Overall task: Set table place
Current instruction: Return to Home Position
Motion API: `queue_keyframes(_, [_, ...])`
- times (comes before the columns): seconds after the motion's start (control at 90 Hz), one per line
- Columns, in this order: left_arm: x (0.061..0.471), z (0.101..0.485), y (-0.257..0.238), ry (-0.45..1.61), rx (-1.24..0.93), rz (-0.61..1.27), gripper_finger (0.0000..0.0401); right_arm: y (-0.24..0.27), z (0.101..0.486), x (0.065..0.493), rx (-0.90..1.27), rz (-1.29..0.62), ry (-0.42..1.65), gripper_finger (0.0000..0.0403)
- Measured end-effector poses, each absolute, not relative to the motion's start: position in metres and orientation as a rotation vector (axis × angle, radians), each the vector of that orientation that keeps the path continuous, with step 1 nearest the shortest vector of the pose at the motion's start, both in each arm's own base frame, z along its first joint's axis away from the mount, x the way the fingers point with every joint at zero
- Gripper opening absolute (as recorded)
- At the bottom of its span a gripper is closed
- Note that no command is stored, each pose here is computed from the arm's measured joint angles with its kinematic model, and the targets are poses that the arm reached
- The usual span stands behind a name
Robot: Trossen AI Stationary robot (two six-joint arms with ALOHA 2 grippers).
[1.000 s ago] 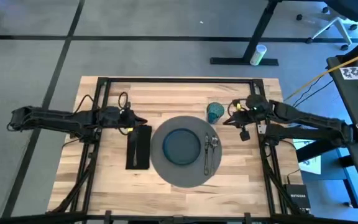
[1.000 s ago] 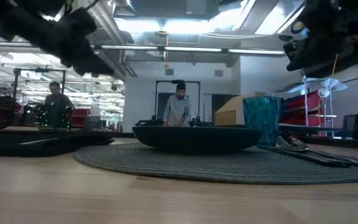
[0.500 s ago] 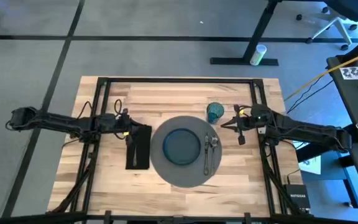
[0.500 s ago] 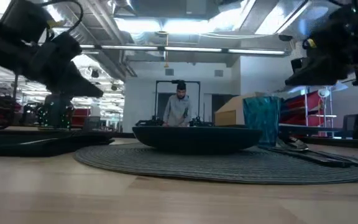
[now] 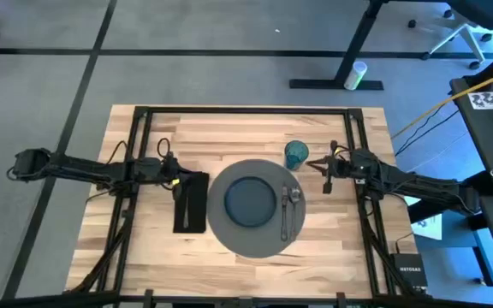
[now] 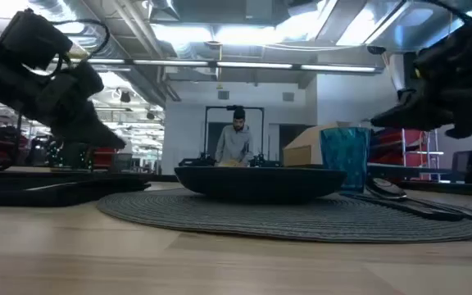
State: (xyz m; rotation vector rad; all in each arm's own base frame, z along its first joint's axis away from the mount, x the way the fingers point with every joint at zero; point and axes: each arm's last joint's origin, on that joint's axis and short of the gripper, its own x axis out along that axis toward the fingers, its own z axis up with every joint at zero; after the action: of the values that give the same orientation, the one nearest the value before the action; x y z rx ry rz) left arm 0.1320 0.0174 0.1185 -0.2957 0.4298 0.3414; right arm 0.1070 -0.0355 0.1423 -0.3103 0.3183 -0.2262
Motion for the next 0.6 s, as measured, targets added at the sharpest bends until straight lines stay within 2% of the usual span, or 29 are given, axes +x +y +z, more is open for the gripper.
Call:
queue_keyframes(0.156, [0.127,0.11,0.016,0.519,-0.391,0.378,0.0,-0.036,0.142,0.107,-0.315,-0.241,0.323,0.0001])
queue_keyframes(0.356, [0.121,0.101,0.016,0.62,-0.392,0.402,0.0,-0.036,0.142,0.107,-0.315,-0.241,0.324,0.0001])
queue_keyframes(0.478, [0.123,0.105,0.019,0.557,-0.35,0.493,0.0,-0.037,0.143,0.106,-0.339,-0.282,0.331,0.0001])
queue_keyframes(0.6, [0.127,0.114,0.022,0.461,-0.22,0.532,0.0,-0.04,0.146,0.106,-0.377,-0.386,0.324,0.0001])
